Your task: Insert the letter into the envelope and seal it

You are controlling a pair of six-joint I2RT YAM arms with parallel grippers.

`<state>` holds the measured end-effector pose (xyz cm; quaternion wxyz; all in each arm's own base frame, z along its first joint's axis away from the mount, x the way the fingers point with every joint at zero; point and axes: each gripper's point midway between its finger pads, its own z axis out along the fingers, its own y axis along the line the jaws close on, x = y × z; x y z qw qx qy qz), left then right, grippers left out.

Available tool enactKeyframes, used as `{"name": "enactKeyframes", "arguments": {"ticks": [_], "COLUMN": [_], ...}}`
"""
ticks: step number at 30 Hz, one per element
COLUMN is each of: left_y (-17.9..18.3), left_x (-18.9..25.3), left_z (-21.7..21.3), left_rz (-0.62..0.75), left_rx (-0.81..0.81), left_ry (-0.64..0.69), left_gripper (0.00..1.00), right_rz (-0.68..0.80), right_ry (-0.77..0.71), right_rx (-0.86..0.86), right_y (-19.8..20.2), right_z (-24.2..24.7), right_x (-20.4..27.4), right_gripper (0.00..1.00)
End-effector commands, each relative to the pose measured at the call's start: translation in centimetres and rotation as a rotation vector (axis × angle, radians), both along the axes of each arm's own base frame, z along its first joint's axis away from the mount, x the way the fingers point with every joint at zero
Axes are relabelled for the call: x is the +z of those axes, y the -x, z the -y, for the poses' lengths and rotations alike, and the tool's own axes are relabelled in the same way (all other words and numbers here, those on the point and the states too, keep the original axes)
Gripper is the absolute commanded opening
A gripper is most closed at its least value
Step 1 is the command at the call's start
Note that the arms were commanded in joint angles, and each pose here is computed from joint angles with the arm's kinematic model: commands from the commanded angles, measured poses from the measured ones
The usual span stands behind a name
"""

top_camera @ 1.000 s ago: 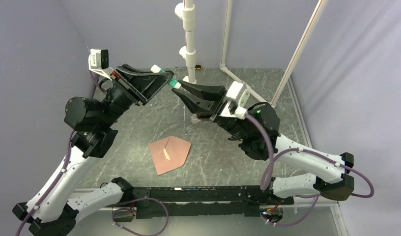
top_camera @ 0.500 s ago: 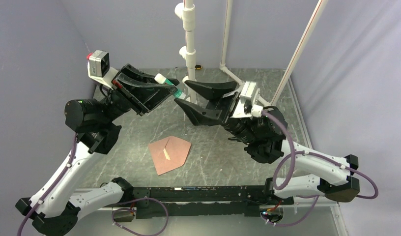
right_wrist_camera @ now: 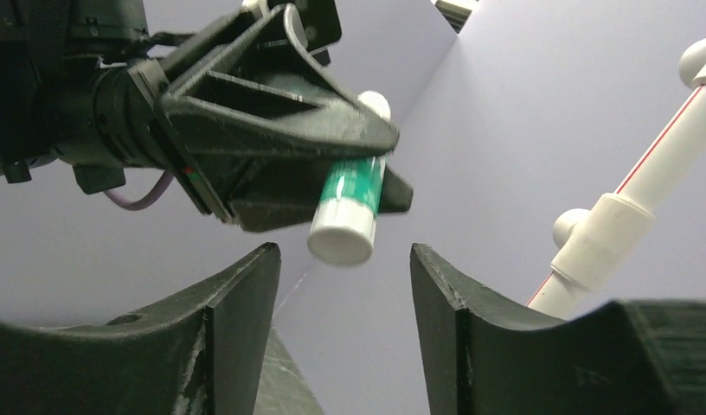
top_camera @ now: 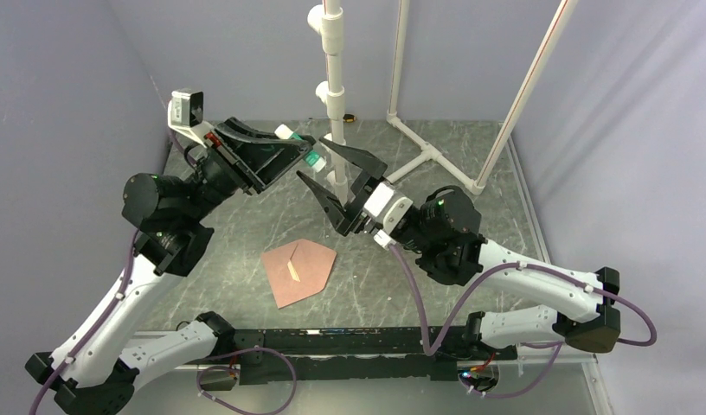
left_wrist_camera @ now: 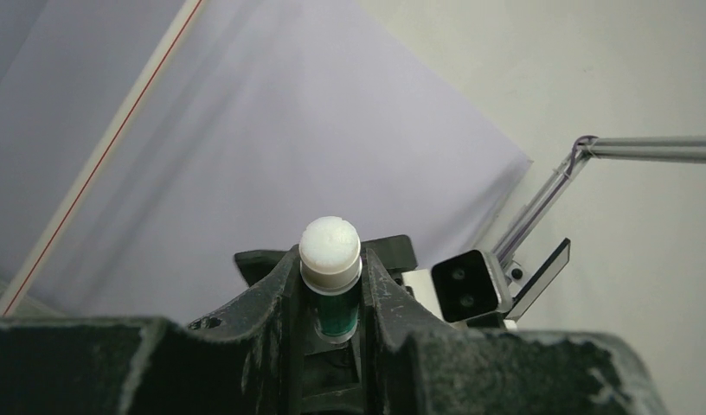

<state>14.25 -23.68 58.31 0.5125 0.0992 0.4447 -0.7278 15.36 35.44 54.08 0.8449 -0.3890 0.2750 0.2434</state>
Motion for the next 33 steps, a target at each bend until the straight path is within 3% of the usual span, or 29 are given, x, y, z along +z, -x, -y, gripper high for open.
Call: {"name": "enactKeyframes", "arguments": {"ticks": [1,6,12,25,27,29,31,33], "left_y": [-0.4,-0.8,-0.8,-0.6,-0.4,-0.2,0.1,0.2], "left_x": [0.1,-0.2,-0.7,-0.6,-0.3,-0.3,0.0,0.3], "left_z": [-0.3,-0.3,0.3,0.8,0.9,1.1,0.9,0.4], "left_rz": [-0.059,-0.075,-0.073,-0.05,-0.041,-0.037,-0.024,-0.012], "left_rx": [0.0,0.012,-0.008,-0.035,-0.047,-0.056,-0.055,-0.021], "left_ry": [0.038,0.033,0.005,-0.014,-0.013,-0.025,-0.023,-0.029], "left_gripper": [0.02,0.02,0.02,0.03,0.02,0.02,0.13,0.46], "right_rz": [0.089,0.081,0.082,0.05,0.05,0.047,0.044,0.042], "right_ry": [-0.067,-0.106,-0.109,-0.094,-0.098,-0.108,-0.115,-0.116], "right_rx": [-0.022,-0.03,-0.039,-0.083,-0.096,-0.101,-0.109,-0.111], "right_y": [0.7,0.7,0.6,-0.8,-1.0,-1.1,-1.1,-1.1], "right_z": [1.8,2.6,2.7,1.6,1.5,1.7,2.0,2.4], "right_x": [3.0,3.4,3.4,3.5,3.5,3.5,3.5,3.5], "right_gripper": [0.64,0.68,0.48,0.3,0.24,0.09,0.02,0.0]}}
